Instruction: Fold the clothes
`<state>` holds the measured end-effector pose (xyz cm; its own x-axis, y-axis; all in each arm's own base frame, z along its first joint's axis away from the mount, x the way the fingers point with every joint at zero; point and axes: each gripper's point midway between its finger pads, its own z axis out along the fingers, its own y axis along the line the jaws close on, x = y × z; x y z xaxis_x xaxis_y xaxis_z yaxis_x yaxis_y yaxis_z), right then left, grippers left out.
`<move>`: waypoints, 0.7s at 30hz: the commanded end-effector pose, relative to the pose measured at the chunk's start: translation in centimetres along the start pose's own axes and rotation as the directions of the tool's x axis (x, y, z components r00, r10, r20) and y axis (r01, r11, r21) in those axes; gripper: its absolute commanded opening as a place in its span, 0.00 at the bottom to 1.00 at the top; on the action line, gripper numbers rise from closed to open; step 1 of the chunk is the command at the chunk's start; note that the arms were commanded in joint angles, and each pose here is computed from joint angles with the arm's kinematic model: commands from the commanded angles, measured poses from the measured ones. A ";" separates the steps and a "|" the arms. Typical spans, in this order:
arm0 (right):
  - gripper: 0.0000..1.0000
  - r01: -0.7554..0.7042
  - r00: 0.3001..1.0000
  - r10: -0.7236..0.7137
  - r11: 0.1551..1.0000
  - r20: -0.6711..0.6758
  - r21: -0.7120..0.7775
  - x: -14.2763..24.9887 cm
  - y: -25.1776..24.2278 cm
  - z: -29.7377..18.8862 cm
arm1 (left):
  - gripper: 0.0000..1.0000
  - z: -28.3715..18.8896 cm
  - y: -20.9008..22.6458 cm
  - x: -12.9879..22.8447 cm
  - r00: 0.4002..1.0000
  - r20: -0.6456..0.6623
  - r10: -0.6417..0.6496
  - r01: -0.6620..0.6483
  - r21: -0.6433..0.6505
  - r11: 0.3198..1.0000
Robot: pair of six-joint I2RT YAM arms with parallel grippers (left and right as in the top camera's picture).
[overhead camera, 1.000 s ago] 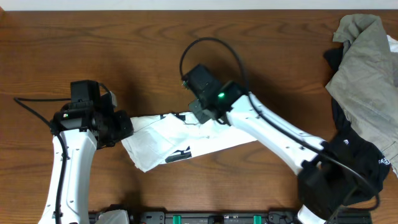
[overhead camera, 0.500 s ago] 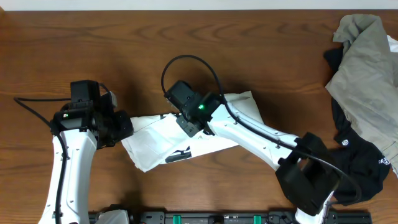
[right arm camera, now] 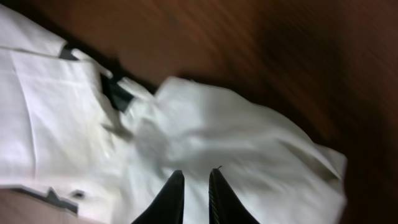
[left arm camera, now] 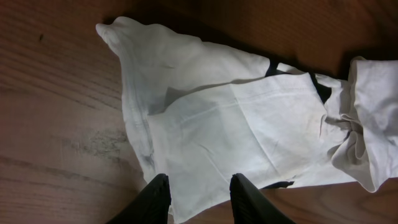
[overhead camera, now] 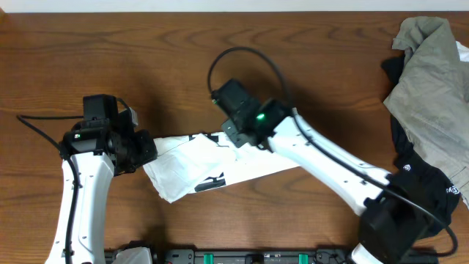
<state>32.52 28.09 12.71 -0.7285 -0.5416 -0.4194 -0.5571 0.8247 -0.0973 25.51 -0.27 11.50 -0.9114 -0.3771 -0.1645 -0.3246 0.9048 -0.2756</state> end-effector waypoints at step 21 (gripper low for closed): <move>0.13 -0.047 0.918 -0.019 0.986 -0.396 -0.158 12.8 3.7 8.9 | 0.35 -0.2 -0.2 0.5 1.000 -0.016 0.011 -0.011 0.010 1.000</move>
<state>27.29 24.88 0.37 -0.8212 -0.5635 -0.0893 -0.5649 0.8251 -0.0118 25.18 -0.32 11.43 -0.9137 -0.3774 -0.1506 -0.3285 0.9042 -0.2728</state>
